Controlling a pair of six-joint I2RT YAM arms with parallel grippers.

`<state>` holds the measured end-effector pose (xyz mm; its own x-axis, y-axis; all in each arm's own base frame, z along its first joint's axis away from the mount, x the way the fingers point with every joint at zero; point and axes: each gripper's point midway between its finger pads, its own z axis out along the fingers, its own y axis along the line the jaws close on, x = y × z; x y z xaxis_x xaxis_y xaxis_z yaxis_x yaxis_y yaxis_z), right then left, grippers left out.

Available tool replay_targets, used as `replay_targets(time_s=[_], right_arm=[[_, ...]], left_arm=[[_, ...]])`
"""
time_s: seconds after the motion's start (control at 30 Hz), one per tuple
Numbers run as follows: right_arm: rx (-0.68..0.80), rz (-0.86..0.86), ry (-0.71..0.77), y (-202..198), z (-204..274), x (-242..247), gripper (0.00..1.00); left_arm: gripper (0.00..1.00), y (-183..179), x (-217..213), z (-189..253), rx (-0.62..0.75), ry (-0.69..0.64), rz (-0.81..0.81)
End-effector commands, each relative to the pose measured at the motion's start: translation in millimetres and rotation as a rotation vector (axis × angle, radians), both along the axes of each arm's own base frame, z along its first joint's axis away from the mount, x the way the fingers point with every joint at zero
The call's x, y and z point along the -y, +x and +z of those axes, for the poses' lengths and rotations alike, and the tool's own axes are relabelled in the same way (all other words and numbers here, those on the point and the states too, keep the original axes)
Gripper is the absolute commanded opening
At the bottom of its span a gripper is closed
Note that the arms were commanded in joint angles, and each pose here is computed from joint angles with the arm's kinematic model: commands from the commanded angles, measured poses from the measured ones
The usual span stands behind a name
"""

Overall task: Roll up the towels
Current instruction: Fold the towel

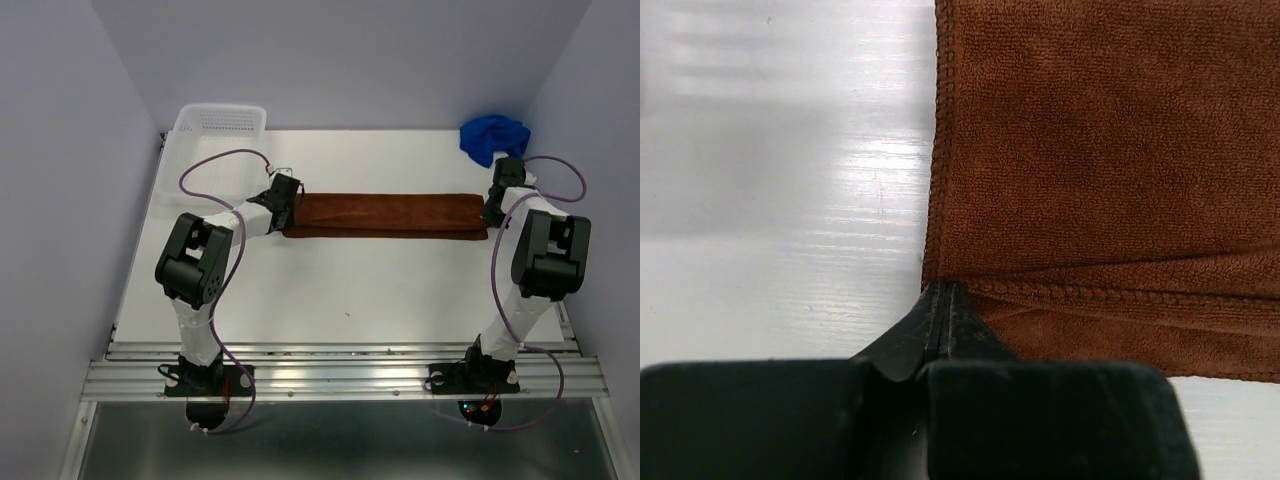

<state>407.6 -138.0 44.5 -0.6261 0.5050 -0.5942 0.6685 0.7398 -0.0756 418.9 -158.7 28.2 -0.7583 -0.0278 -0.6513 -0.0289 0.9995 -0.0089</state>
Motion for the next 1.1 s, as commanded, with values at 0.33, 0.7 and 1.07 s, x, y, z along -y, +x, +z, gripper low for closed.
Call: replay_targets(time_s=[0.33,0.7,1.07], right_arm=[[0.024,-0.167,-0.072,-27,14,23,0.38],[0.131,-0.166,-0.082,-40,71,18,1.00],[0.283,0.612,0.176,13,106,-148,1.00]], left_arm=[[0.54,-26,-20,12,-0.059,0.014,0.096],[0.78,-43,-35,67,-0.031,0.010,0.179],[0.99,-4,14,132,0.092,-0.166,0.029]])
